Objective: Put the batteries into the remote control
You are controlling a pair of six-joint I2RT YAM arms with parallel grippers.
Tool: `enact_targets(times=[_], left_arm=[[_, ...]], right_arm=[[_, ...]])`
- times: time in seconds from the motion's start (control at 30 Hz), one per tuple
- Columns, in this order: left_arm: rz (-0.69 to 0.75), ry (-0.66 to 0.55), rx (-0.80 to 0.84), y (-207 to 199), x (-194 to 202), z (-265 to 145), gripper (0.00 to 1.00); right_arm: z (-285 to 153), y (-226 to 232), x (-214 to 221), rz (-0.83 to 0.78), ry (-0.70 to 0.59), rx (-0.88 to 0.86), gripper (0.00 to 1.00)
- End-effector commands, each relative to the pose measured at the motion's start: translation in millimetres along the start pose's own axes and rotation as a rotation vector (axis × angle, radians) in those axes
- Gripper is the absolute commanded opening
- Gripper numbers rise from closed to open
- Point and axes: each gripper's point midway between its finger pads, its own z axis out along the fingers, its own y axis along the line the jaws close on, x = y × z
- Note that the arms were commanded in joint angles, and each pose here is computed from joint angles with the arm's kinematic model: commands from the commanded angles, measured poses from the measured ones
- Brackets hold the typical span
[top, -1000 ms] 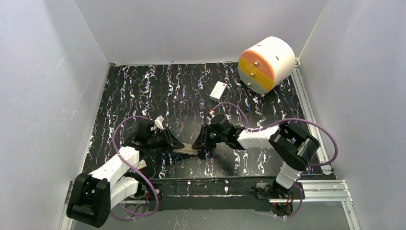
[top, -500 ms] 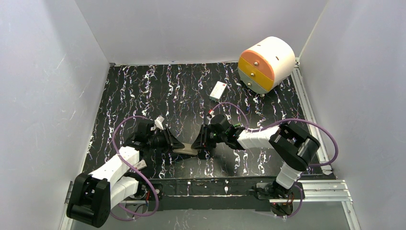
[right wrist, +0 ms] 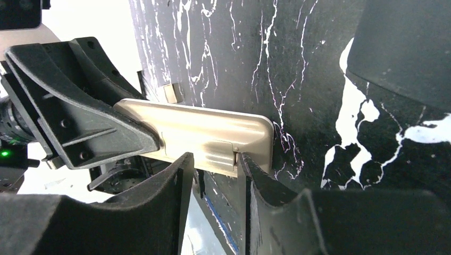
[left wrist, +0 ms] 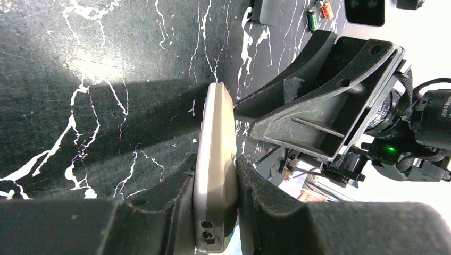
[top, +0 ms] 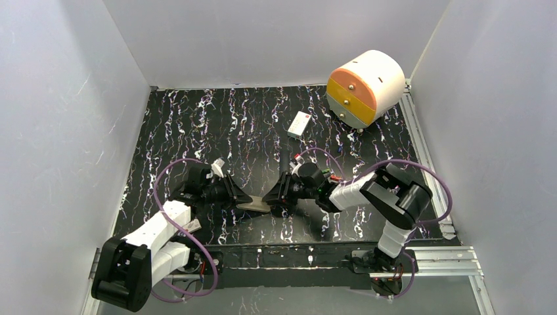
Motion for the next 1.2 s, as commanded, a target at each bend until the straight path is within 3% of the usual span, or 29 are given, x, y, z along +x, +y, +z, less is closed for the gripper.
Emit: enact_targets(times=[0.0,0.3,0.77,0.9,1.17], left_arm=[[-0.034,0.052,-0.093,23.0,18.9,1.6,0.0],[-0.016,0.057,-0.15,28.6,21.6,1.3,0.0],[-0.003,0.04,-0.308,46.8,14.2,-6.1,0.0],[0.0,0.041,-0.323,48.2,13.7,-7.4,0.0],[0.016,0.038,-0.299,33.5,7.2,-11.0,0.0]], right_arm=[[-1.4,69.6,1.7,-0.035,0.005,-0.3,0.44],[-15.8,111.0,-4.3,-0.057,-0.029,-0.521,0.42],[-38.3,111.4,-22.3,-0.071,-0.151,-0.551,0.43],[-35.4,99.5,-26.1,-0.043,-0.162,-0.502,0.44],[-35.0,23.4,-40.6,0.05,-0.237,-0.185,0.45]])
